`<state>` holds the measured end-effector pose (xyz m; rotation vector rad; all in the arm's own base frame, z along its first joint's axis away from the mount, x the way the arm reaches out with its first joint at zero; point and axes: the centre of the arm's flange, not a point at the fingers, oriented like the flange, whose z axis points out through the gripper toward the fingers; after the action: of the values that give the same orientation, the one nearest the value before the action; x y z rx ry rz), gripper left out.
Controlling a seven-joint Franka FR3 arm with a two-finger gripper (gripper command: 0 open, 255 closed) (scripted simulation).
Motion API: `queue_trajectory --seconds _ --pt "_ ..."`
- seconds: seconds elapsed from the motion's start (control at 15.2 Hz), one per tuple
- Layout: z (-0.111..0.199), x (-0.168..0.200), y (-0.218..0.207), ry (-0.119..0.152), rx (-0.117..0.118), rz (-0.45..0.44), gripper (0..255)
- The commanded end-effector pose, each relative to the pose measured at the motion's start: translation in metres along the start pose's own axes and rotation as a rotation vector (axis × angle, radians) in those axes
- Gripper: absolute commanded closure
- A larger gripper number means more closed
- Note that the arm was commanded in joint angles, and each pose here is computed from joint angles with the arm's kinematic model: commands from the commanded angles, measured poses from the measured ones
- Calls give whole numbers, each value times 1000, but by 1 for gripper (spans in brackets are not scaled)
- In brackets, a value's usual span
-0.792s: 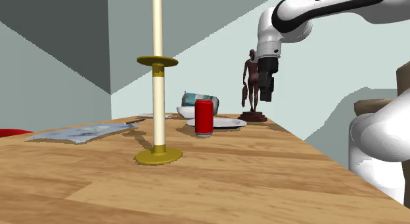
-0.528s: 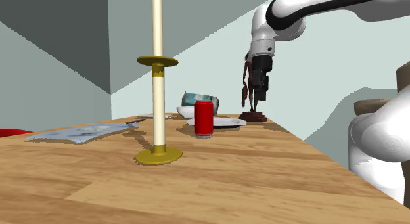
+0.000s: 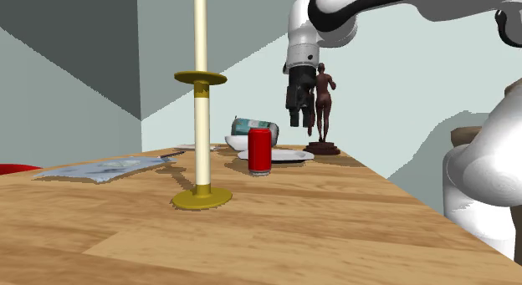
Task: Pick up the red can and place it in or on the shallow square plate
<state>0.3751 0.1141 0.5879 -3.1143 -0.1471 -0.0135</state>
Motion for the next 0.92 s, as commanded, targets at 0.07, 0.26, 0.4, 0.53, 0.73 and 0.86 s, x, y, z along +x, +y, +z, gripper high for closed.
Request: queue_trajectory --seconds 0.07,0.26,0.4,0.53,0.73,0.86 --pt "-4 25 -29 -4 -4 0 0" --pt "-5 50 -61 -7 -9 -1 0" --pt "-5 67 -82 -9 -12 -1 0" --pt "-5 84 -104 -12 -16 -2 0" --pt "5 85 -105 -12 -16 -2 0" --pt "16 85 -105 -12 -16 -2 0"
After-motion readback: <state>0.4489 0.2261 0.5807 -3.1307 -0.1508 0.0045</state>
